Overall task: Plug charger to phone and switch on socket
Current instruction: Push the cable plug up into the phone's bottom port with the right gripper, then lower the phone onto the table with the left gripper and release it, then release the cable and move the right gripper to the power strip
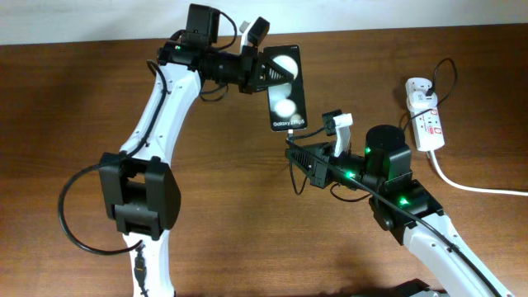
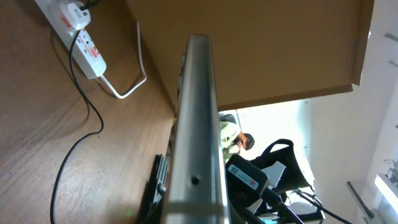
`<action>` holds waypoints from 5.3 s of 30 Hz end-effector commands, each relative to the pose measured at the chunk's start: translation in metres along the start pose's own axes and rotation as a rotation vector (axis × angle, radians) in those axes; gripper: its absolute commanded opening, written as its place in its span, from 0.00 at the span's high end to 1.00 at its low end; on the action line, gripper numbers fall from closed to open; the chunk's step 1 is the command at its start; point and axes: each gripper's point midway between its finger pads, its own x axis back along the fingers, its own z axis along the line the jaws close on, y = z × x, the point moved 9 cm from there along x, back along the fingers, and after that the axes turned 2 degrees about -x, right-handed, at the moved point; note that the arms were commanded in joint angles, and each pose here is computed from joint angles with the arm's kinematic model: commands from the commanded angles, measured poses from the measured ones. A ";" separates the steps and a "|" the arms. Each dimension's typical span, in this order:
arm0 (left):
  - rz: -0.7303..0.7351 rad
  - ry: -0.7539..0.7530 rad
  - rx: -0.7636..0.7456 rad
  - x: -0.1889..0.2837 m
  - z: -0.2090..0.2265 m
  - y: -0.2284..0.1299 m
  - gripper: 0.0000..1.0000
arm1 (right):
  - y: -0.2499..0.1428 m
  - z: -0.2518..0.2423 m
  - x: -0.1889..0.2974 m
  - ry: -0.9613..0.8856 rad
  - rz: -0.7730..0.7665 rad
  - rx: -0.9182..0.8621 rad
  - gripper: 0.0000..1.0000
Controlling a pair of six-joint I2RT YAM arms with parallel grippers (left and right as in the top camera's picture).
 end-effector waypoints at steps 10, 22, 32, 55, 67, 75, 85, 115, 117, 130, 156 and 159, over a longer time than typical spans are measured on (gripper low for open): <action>0.009 -0.025 -0.023 -0.002 -0.009 0.000 1.00 | -0.004 -0.005 0.000 -0.026 0.012 -0.009 0.96; 0.019 -0.028 -0.018 -0.007 -0.010 -0.001 1.00 | -0.004 -0.006 0.000 -0.027 0.011 -0.009 0.96; 0.025 -0.030 -0.019 -0.010 -0.010 -0.002 1.00 | 0.005 -0.017 0.011 -0.043 -0.025 -0.064 0.96; 0.058 -0.031 -0.022 -0.028 -0.012 -0.006 1.00 | 0.011 -0.011 0.011 0.001 -0.050 -0.066 0.96; -0.007 0.111 -0.009 -0.011 0.001 0.000 1.00 | -0.007 -0.015 0.011 0.011 0.073 -0.128 0.64; 0.042 0.576 0.139 0.002 0.044 -0.031 1.00 | -0.026 -0.030 0.014 -0.117 0.146 -0.182 0.46; 0.138 0.752 0.325 0.008 0.101 -0.080 1.00 | -0.034 -0.037 0.017 -0.189 0.174 -0.228 0.45; 0.110 0.862 0.421 0.042 0.174 -0.136 0.98 | -0.041 -0.039 0.018 -0.214 0.202 -0.260 0.45; 0.106 0.862 0.414 0.042 0.175 -0.135 0.93 | -0.041 -0.039 0.018 -0.214 0.202 -0.260 0.45; 0.091 0.888 0.402 0.047 0.177 -0.133 0.51 | -0.041 -0.039 0.018 -0.214 0.203 -0.257 0.45; -0.096 1.148 0.173 0.095 0.063 -0.061 0.41 | -0.044 -0.040 0.019 -0.217 0.225 -0.225 0.45; -0.203 1.146 0.031 0.101 -0.012 -0.048 0.34 | -0.044 -0.040 0.019 -0.217 0.225 -0.221 0.45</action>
